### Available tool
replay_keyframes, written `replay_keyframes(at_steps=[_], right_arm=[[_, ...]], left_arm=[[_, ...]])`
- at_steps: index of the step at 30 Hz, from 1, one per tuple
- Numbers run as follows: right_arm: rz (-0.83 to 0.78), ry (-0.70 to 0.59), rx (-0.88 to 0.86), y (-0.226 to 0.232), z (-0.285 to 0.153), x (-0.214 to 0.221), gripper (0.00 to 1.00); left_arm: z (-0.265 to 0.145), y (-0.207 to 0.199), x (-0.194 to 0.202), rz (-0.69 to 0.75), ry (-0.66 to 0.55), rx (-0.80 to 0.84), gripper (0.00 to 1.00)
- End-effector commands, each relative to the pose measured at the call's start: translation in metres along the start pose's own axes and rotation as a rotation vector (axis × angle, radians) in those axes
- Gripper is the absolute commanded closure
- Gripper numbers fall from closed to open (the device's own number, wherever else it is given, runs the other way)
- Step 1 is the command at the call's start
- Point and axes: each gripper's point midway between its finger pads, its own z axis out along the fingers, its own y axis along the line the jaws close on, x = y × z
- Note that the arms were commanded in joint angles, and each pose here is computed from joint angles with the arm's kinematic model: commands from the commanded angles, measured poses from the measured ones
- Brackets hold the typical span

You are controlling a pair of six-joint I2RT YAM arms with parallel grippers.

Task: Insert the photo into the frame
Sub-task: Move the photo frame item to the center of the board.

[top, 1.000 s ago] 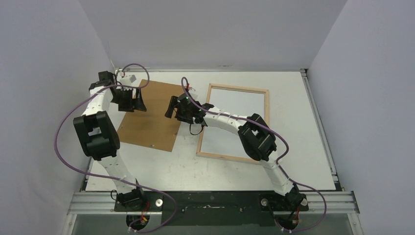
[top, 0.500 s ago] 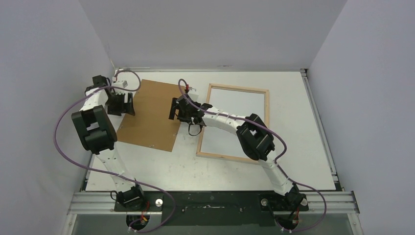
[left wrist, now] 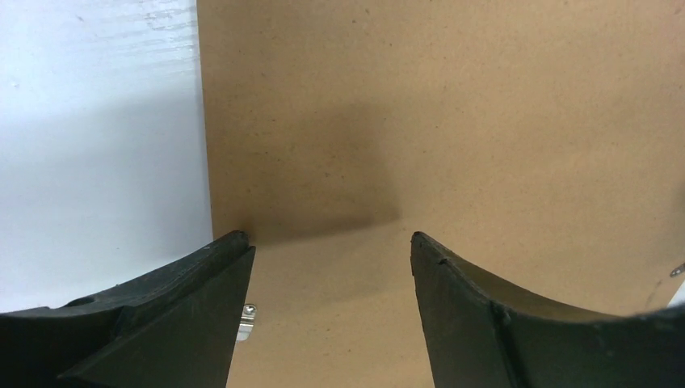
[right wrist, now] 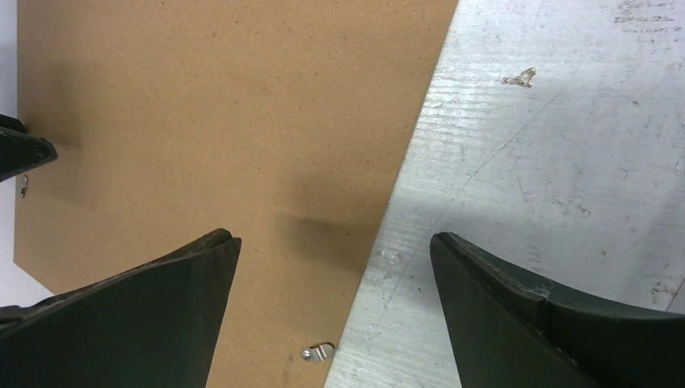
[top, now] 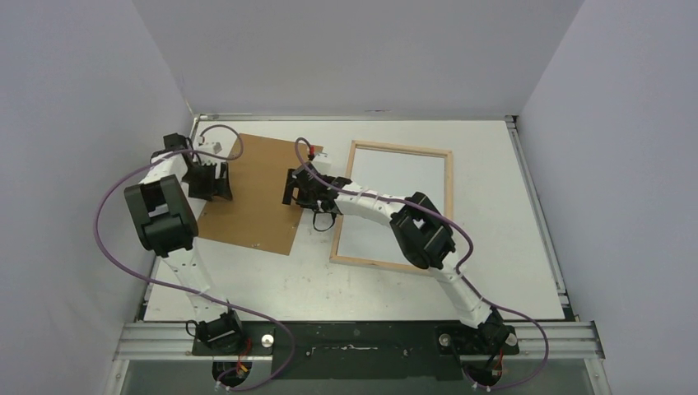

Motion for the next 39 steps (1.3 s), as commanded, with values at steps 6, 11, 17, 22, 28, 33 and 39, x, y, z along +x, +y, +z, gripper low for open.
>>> replay_keyframes(at_steps=[6, 11, 17, 22, 28, 33, 39], right_arm=[[0.033, 0.024, -0.041, 0.013, -0.002, 0.011, 0.07], [0.043, 0.001, -0.019, 0.004, -0.013, 0.009, 0.07], [0.028, 0.023, 0.029, -0.008, -0.016, 0.022, 0.08], [-0.004, 0.009, 0.078, -0.013, -0.028, 0.025, 0.08], [-0.008, -0.032, 0.097, -0.017, -0.042, 0.012, 0.08], [-0.013, -0.063, 0.109, -0.015, -0.034, -0.004, 0.08], [-0.057, -0.135, 0.155, -0.015, -0.022, -0.024, 0.07]], left_arm=[[0.010, -0.035, 0.032, -0.004, 0.060, 0.152, 0.48], [-0.001, -0.054, 0.050, -0.014, 0.092, 0.225, 0.50], [-0.013, -0.067, 0.070, -0.005, 0.095, 0.247, 0.51], [-0.020, -0.080, 0.087, -0.003, 0.121, 0.290, 0.52], [-0.049, -0.074, 0.068, 0.039, 0.076, 0.270, 0.52], [-0.059, -0.045, 0.021, 0.051, -0.031, 0.151, 0.48], [-0.041, -0.017, -0.020, 0.022, -0.104, 0.066, 0.35]])
